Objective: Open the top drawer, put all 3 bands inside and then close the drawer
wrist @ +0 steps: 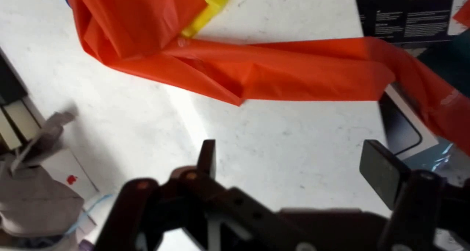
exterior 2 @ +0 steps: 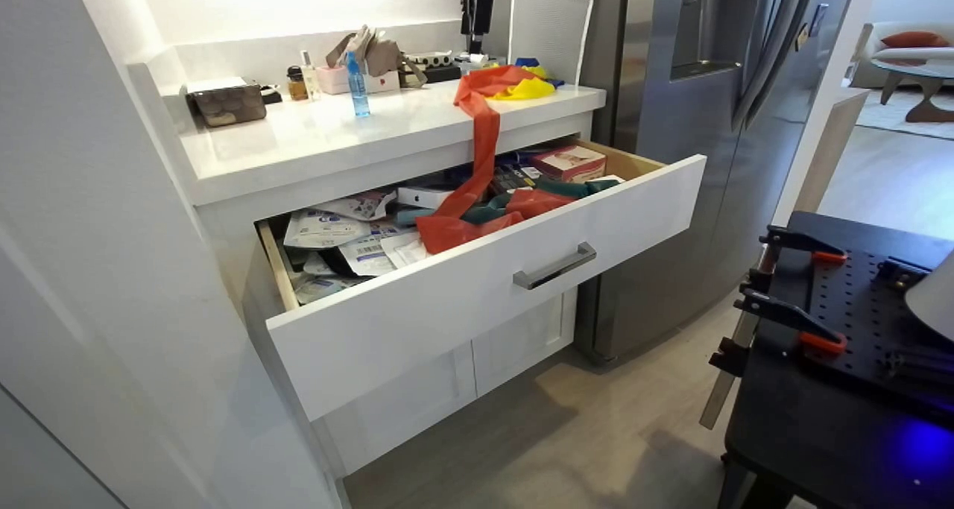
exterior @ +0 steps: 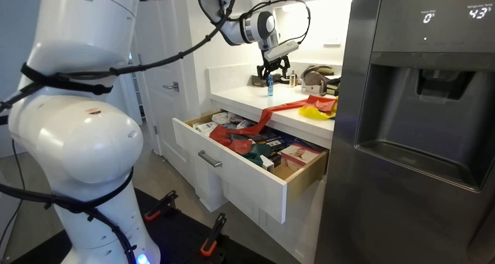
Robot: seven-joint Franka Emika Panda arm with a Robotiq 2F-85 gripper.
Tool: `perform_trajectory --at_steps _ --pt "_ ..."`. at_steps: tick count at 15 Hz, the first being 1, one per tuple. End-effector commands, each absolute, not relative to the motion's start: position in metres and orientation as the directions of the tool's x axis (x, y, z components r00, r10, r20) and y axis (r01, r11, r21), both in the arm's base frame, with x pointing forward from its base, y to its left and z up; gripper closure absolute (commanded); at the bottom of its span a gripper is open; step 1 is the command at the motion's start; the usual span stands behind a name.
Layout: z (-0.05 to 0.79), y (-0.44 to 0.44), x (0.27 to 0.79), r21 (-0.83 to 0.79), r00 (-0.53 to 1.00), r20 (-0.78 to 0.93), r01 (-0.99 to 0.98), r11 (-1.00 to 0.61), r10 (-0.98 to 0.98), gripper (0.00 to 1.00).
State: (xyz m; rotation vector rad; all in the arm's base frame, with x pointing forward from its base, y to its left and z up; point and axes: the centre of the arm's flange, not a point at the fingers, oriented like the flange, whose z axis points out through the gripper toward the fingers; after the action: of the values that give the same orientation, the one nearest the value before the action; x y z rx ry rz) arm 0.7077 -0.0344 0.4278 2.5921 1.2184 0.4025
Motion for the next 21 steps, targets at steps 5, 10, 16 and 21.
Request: perform_trajectory --at_steps 5,10,16,21 --pt "0.418 -0.080 0.808 0.331 0.769 0.144 0.555 -0.763 0.622 0.00" --pt "0.411 -0.100 0.829 0.327 0.831 0.125 0.481 -0.813 0.542 0.00" --pt "0.394 -0.143 0.826 0.302 0.897 0.039 0.409 -0.861 0.440 0.00" --pt "0.377 -0.183 0.814 0.270 0.927 -0.024 0.368 -0.890 0.375 0.00"
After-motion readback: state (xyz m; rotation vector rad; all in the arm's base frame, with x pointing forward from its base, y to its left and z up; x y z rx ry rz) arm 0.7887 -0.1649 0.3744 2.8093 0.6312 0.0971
